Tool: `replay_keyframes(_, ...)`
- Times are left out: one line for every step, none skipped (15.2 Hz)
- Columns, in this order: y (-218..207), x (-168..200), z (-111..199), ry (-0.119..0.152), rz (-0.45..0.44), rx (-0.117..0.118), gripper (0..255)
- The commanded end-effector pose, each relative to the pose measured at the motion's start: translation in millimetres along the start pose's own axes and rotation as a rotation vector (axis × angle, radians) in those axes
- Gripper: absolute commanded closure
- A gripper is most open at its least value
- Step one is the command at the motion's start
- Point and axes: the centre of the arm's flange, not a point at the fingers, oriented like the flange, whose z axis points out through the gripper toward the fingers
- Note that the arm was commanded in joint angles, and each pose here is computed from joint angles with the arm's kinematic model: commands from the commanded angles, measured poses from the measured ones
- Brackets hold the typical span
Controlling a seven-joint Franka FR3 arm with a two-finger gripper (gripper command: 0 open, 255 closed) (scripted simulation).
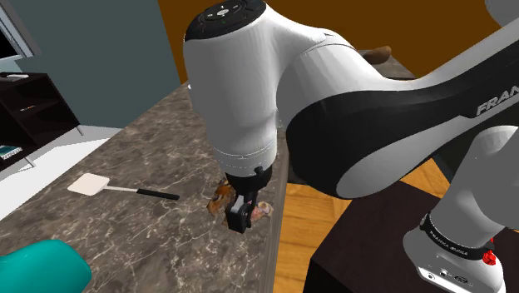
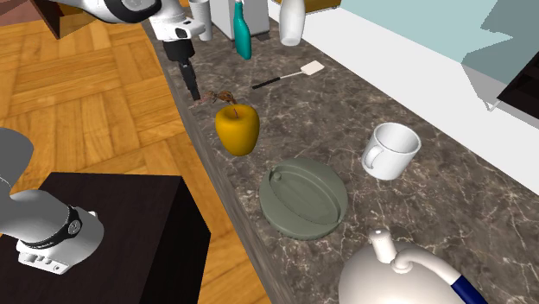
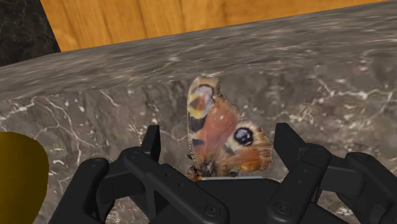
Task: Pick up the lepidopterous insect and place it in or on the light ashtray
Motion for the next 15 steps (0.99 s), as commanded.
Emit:
replay_keyframes(-0.2, 0.2, 11.8, 0.000, 0.000, 0.000, 0)
replay_keyframes(-0.2, 0.2, 14.8, 0.000, 0.000, 0.000, 0)
replay_keyframes(-0.2, 0.2, 14.8, 0.000, 0.000, 0.000, 0)
replay_keyframes(-0.2, 0.2, 14.8, 0.000, 0.000, 0.000, 0)
replay_keyframes(-0.2, 0.2, 14.8, 0.000, 0.000, 0.000, 0)
replay_keyframes(-0.2, 0.2, 14.8, 0.000, 0.000, 0.000, 0)
replay_keyframes(-0.2, 0.2, 14.8, 0.000, 0.000, 0.000, 0)
replay_keyframes(-0.2, 0.2, 14.8, 0.000, 0.000, 0.000, 0)
replay_keyframes(-0.2, 0.2, 14.8, 0.000, 0.000, 0.000, 0)
replay_keyframes(-0.2, 0.2, 14.8, 0.000, 0.000, 0.000, 0)
replay_keyframes(-0.2, 0.2, 14.8, 0.000, 0.000, 0.000, 255)
replay_keyframes(-0.2, 0.2, 14.8, 0.000, 0.000, 0.000, 255)
replay_keyframes(-0.2, 0.2, 14.8, 0.000, 0.000, 0.000, 255)
replay_keyframes(-0.2, 0.2, 14.7, 0.000, 0.000, 0.000, 255)
replay_keyframes(-0.2, 0.2, 14.7, 0.000, 0.000, 0.000, 255)
